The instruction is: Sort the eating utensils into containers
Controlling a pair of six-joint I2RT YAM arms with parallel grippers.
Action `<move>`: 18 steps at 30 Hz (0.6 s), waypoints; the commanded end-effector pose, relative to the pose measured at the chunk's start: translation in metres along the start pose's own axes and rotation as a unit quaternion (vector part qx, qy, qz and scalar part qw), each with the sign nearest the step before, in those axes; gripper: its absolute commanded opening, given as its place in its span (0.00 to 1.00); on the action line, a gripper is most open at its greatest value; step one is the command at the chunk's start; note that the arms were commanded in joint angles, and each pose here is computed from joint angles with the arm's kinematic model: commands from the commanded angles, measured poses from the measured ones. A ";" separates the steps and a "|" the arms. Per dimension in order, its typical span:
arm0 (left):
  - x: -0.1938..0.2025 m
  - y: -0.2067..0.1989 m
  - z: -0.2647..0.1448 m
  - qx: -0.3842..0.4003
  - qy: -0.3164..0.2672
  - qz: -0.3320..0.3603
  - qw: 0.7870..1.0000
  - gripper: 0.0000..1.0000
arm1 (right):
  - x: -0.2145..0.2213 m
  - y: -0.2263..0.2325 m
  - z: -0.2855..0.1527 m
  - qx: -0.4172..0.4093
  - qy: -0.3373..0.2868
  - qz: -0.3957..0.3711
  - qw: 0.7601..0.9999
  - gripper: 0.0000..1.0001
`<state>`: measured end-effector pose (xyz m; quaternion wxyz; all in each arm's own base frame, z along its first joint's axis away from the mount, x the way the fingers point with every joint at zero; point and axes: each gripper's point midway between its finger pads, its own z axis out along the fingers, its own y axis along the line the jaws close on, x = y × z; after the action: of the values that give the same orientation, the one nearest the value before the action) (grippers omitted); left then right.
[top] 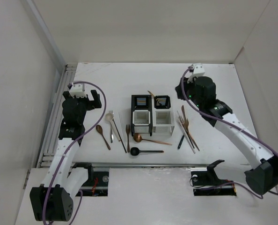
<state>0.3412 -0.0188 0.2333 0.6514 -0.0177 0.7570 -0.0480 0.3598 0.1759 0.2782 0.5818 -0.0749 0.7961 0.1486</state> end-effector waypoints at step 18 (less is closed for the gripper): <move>-0.004 -0.002 -0.003 0.006 -0.013 -0.007 1.000 1.00 | 0.203 -0.099 0.030 0.039 0.388 0.017 0.920 0.22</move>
<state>0.3403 -0.0195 0.2283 0.6473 -0.0184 0.7603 -0.0503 0.3400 0.1003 0.0523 0.2118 -0.0663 0.9714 0.0845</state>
